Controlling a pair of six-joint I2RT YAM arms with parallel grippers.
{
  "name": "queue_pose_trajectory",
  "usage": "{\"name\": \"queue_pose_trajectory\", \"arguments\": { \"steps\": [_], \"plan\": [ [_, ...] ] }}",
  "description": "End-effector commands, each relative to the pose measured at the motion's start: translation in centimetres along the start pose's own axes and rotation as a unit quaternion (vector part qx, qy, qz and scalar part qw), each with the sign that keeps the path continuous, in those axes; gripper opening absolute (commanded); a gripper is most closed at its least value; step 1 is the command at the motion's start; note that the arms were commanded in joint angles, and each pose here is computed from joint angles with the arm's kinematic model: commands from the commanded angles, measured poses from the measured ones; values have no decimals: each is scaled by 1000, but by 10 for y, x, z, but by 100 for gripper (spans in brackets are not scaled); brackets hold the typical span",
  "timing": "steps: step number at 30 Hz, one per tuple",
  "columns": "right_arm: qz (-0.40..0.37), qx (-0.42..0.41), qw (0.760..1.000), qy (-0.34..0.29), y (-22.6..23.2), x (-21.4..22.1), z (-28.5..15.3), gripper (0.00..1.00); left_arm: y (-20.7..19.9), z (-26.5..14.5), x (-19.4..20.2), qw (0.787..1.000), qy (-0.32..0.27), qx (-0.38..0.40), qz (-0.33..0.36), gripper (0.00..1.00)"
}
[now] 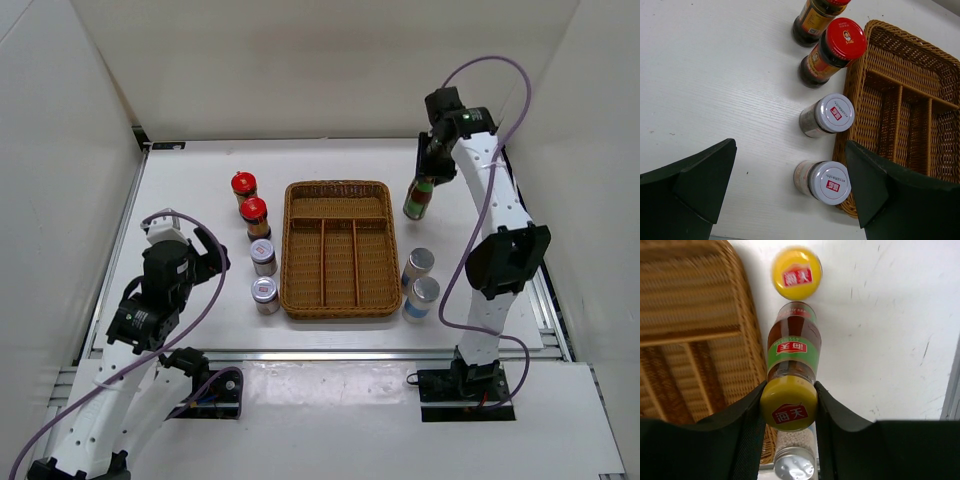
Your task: Organize the condiment bottles
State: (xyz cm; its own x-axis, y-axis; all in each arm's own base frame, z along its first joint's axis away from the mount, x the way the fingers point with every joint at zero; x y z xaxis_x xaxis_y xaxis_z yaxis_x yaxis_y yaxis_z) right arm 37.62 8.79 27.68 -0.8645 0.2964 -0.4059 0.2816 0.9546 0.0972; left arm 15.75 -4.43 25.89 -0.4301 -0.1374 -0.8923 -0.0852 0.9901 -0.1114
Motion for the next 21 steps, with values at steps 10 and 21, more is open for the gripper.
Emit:
{"name": "queue_pose_trajectory", "arguments": {
  "steps": [10,21],
  "plan": [
    [-51,-185,975,-113,76,-18,-83,0,0,1,-1,1000,-11,-1,2,100],
    [-102,-150,978,-101,134,10,-20,0,-1,-1,-4,1000,-14,9,17,100]
  ]
}}
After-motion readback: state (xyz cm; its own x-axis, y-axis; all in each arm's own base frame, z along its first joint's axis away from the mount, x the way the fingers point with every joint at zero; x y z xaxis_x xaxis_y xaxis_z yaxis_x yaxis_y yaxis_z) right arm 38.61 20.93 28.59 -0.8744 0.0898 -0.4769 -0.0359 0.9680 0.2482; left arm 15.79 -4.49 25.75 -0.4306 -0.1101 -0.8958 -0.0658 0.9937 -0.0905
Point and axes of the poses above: each gripper's point midway between its finger pads, its own z axis out along the fingers, its own y axis along the line the jaws close on, x = y × z, the point moved 8 cm from there along -z, back along the fingers, and after that the axes turned 14 degrees about z, right-handed, at the moved point
